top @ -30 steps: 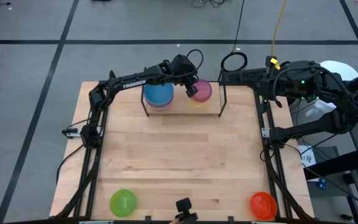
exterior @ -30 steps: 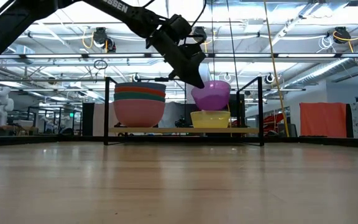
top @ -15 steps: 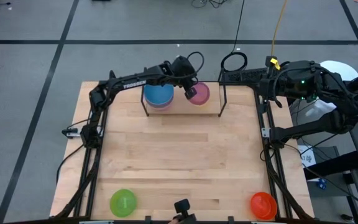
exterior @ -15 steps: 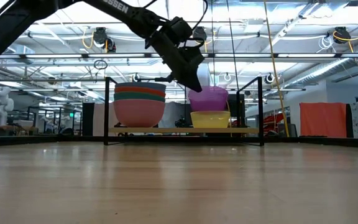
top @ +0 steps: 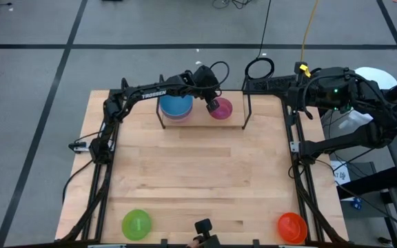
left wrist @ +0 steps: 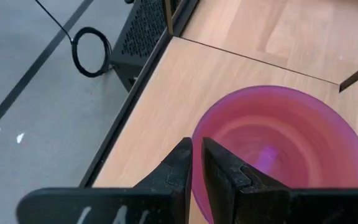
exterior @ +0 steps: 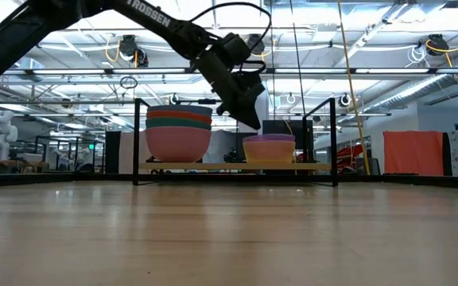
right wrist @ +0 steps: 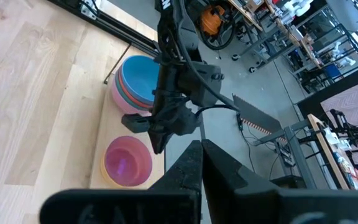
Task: Place and stack bowls onto a shelf
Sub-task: Stack the orange bowl on top of the purple bowl on the shelf
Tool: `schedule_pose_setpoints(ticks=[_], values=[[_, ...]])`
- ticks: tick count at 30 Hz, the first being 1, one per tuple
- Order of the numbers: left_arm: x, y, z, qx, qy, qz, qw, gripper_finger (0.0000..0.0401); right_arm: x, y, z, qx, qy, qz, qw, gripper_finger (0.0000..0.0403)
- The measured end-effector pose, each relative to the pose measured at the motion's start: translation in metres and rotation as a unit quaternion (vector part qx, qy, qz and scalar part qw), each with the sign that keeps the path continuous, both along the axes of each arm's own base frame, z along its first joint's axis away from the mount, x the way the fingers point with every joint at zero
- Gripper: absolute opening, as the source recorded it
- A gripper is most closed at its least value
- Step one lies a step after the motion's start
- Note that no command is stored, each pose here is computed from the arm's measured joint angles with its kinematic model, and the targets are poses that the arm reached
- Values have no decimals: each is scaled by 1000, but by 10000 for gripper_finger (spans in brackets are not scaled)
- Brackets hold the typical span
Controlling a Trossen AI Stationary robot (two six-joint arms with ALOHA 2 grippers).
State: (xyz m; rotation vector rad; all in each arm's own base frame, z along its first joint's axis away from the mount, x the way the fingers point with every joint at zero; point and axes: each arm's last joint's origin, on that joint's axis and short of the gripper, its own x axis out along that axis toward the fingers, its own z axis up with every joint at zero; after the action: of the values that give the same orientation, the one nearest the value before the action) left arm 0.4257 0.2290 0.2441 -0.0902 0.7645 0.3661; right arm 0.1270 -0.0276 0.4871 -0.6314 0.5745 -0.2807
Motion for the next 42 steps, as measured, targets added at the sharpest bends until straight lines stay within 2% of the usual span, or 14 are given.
schedule_pose_setpoints(ticks=[6, 11, 16, 20, 26, 30, 33, 37, 42], values=[[-6, -7, 14, -3, 2, 2, 1000, 42, 0, 0, 0, -1, 1, 0, 1000, 0], [-16, -36, 53, 2, -6, -31, 1000, 42, -5, 1, -9, 21, 44, -8, 999, 0], [-36, -75, 91, 18, 14, -74, 997, 42, -10, 2, -20, 79, 89, -41, 992, 0], [-53, -109, 111, 13, 43, -91, 995, 42, -14, 2, -30, 146, 121, -91, 978, 0], [-74, -151, 124, -17, 94, -105, 990, 42, -16, 3, -38, 218, 141, -156, 953, 14], [-84, -172, 127, -40, 122, -107, 986, 42, -12, 5, -45, 270, 158, -135, 940, 43], [-91, -184, 126, -42, 156, -101, 982, 42, -6, 9, -57, 334, 184, -112, 918, 67], [-99, -201, 125, -45, 195, -104, 974, 42, 0, 14, -87, 391, 244, -102, 882, 90], [-105, -217, 122, -50, 235, -114, 964, 42, 3, 28, -139, 454, 344, -114, 814, 95]])
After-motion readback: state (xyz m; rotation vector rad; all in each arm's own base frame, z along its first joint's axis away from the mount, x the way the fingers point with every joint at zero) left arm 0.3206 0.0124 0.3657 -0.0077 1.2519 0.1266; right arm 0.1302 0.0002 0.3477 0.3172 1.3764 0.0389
